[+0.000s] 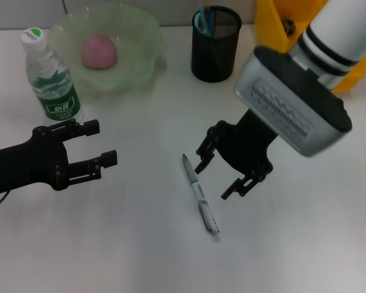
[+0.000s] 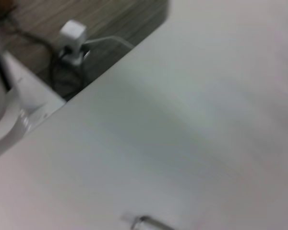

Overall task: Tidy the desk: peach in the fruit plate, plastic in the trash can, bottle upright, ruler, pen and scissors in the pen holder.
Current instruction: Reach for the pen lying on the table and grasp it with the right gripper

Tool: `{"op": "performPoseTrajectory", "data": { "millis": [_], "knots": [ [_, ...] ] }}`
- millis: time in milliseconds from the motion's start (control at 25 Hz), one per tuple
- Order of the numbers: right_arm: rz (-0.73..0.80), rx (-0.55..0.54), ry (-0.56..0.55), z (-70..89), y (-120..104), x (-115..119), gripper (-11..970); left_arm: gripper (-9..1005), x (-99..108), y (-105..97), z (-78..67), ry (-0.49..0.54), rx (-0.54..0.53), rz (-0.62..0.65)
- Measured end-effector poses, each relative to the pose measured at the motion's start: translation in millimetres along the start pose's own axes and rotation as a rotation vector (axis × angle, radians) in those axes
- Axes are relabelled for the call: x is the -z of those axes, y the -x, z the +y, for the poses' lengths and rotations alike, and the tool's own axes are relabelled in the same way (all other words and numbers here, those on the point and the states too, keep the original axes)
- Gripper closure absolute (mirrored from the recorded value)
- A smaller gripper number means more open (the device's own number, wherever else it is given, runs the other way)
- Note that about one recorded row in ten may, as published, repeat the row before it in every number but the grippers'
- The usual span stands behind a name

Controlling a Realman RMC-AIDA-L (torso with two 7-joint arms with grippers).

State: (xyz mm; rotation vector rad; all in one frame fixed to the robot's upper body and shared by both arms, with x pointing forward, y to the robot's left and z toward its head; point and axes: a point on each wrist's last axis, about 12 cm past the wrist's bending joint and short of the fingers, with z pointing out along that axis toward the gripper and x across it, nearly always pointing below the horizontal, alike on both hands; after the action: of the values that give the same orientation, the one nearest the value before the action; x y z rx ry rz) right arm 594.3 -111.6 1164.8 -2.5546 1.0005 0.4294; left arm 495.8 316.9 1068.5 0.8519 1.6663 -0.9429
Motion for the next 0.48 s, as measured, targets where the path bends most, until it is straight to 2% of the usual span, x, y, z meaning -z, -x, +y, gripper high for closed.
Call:
{"op": "performPoseTrajectory", "data": {
  "millis": [480],
  "knots": [
    [0.094,0.313,0.102,-5.3,13,-23,383,213,3,-4,-2.4,0.011,0.041,-0.004]
  ]
}}
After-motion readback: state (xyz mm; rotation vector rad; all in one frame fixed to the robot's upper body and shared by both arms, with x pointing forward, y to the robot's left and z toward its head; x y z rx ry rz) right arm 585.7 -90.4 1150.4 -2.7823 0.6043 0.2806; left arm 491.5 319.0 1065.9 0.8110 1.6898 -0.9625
